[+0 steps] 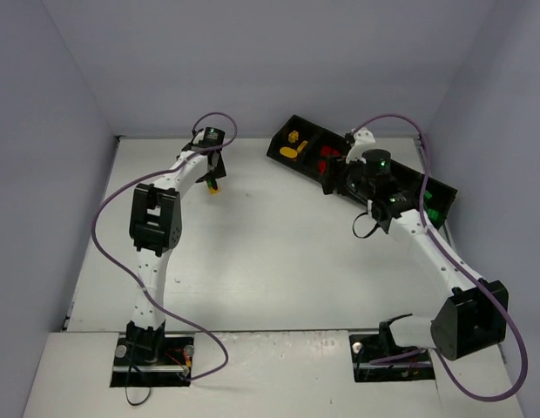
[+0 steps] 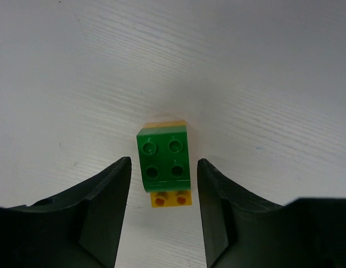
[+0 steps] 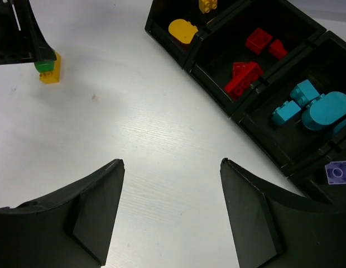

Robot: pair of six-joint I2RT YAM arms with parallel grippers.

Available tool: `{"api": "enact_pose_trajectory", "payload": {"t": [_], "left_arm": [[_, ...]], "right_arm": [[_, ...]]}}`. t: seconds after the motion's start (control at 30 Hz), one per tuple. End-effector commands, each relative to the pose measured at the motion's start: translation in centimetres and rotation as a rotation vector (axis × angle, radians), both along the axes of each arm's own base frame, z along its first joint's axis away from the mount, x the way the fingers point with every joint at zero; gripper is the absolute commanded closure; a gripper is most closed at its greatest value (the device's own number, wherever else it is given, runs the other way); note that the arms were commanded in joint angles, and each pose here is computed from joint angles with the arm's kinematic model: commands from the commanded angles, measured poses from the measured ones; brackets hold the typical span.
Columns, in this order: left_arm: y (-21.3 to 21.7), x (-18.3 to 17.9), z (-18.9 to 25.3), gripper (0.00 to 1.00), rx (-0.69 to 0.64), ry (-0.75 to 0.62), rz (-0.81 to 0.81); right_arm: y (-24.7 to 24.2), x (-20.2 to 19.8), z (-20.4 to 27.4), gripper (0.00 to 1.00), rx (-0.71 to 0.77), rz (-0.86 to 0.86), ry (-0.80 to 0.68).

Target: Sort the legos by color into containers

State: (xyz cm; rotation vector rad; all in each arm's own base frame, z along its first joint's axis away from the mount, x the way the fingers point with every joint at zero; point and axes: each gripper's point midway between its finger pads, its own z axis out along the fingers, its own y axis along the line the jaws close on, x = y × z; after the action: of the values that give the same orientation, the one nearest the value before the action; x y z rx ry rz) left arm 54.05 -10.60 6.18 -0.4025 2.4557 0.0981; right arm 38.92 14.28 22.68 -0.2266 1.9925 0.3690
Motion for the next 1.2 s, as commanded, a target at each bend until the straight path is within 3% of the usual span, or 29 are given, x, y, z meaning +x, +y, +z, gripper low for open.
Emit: {"api": "enact_pose_trajectory", "payload": {"t": [0.0, 0.1, 0.2, 0.23, 0.27, 0.33, 0.37, 0.43, 0.47, 0.53, 0.57, 0.67, 0.9, 1.17], "left_arm": [[0.0, 0.9, 3.6, 0.56, -0.006, -0.069, 0.009], [0.0, 0.9, 3.2, 0.64, -0.011, -0.063, 0.008], [0.0, 0.9, 3.8, 0.84, -0.015, -0.077, 0.004], [-0.2, 0.8, 4.3, 0.99, -0.021, -0.082, -0.005], [-0.4, 0.7, 5.0, 1.0, -0.033, -0.099, -0.013], [-1.4, 0.2, 7.6, 1.0, -0.086, -0.175, -0.072], [-2.0, 0.6, 12.3, 1.0, -0.126, -0.31, -0.11], [-2.8, -1.4, 12.6, 1.0, -0.17, -0.34, -0.186], [-4.3, -2.1, 17.6, 1.0, -0.241, -0.475, -0.285], [-5.1, -4.7, 17.4, 1.0, -0.287, -0.505, -0.375], [-6.3, -6.1, 21.9, 1.0, -0.332, -0.635, -0.485], [-7.6, -10.9, 23.3, 1.0, -0.382, -0.697, -0.675], [-9.8, -20.6, 27.9, 1.0, -0.417, -0.863, -1.077], [-10.8, -26.9, 30.0, 1.0, -0.522, -0.896, -1.268]], "right_arm": [[-0.1, -0.5, 2.1, 0.34, 0.026, 0.012, -0.063], [-0.1, -0.8, 1.9, 0.34, 0.027, 0.014, -0.055], [0.0, -1.0, 2.0, 0.34, 0.031, 0.022, -0.053], [0.1, -1.1, 2.1, 0.34, 0.035, 0.028, -0.053], [0.5, -1.2, 2.4, 0.34, 0.044, 0.048, -0.055], [1.1, -1.4, 2.8, 0.34, 0.065, 0.08, -0.054], [2.1, -1.7, 3.2, 0.34, 0.091, 0.131, -0.053], [3.3, -2.0, 3.5, 0.34, 0.123, 0.198, -0.041], [4.1, -2.3, 3.5, 0.34, 0.143, 0.237, -0.029], [6.2, -3.2, 4.0, 0.34, 0.195, 0.373, -0.009], [6.9, -3.6, 4.2, 0.34, 0.217, 0.415, -0.002], [9.3, -5.3, 5.8, 0.34, 0.284, 0.604, -0.033], [12.4, -7.6, 8.1, 0.35, 0.359, 0.844, -0.08], [16.9, -10.6, 10.6, 0.35, 0.36, 1.09, -0.142]]}}
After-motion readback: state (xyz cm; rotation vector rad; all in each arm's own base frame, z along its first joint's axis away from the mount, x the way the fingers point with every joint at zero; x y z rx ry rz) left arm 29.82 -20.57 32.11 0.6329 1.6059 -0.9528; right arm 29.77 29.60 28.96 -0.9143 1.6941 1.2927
